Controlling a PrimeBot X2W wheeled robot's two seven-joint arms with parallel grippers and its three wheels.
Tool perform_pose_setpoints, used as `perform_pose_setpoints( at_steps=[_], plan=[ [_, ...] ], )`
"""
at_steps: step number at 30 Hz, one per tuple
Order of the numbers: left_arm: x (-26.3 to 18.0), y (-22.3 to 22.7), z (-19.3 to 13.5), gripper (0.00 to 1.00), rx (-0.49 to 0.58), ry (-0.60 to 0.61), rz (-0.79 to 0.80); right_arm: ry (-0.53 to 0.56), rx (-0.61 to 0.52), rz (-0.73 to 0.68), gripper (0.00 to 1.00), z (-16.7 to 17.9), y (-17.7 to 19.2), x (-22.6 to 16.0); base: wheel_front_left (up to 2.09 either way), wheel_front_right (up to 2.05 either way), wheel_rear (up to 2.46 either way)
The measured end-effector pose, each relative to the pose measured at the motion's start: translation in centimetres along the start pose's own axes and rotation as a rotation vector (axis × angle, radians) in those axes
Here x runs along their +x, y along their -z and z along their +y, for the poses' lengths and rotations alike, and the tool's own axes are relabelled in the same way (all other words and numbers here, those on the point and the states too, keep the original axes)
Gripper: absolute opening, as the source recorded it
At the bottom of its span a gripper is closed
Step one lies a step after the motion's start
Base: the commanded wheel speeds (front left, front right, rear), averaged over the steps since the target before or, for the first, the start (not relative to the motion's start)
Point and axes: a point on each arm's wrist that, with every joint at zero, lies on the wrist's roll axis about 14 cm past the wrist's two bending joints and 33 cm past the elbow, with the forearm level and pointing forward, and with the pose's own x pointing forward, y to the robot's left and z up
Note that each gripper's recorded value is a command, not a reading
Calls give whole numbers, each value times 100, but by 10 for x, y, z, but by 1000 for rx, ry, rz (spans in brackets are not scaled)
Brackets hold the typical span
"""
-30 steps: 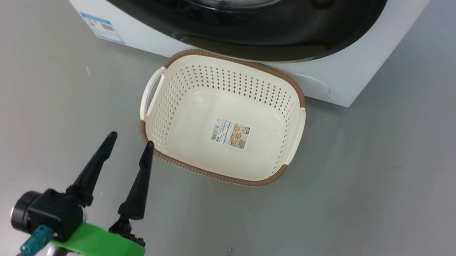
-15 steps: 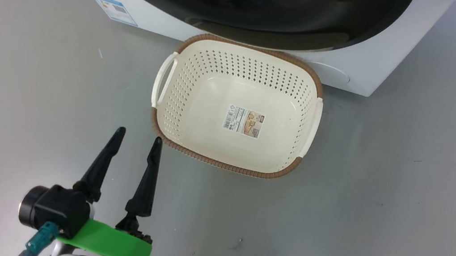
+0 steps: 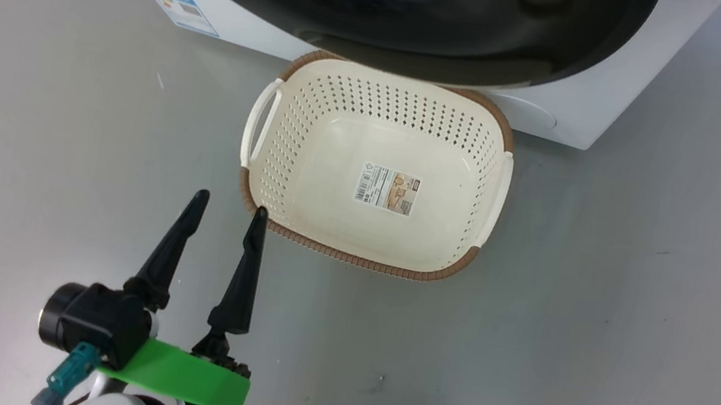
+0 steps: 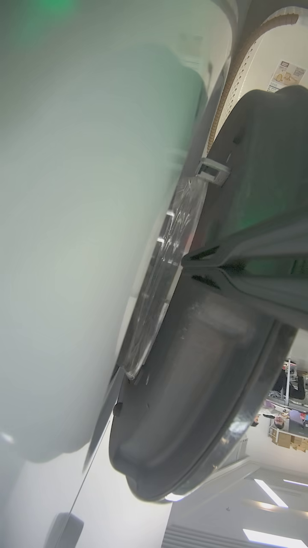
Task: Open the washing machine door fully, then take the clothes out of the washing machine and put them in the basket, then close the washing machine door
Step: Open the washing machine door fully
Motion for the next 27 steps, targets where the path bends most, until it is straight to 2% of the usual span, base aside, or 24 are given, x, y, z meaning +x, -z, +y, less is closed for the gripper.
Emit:
perform_pose_setpoints(
  at_steps=[3,18,27],
  plan=[
    [-1,-5,-1,100,-1,3,-14,-2,-33,33,0,6,12,-1,0,0,0],
    [-21,-25,-3,100,-14,2,-61,-25,-41,122,0,25,67,-18,0,0,0],
    [-47,-31,2,100,-20,-18,-74,-54,-71,213,0,46,118,-26,0,0,0]
  ],
)
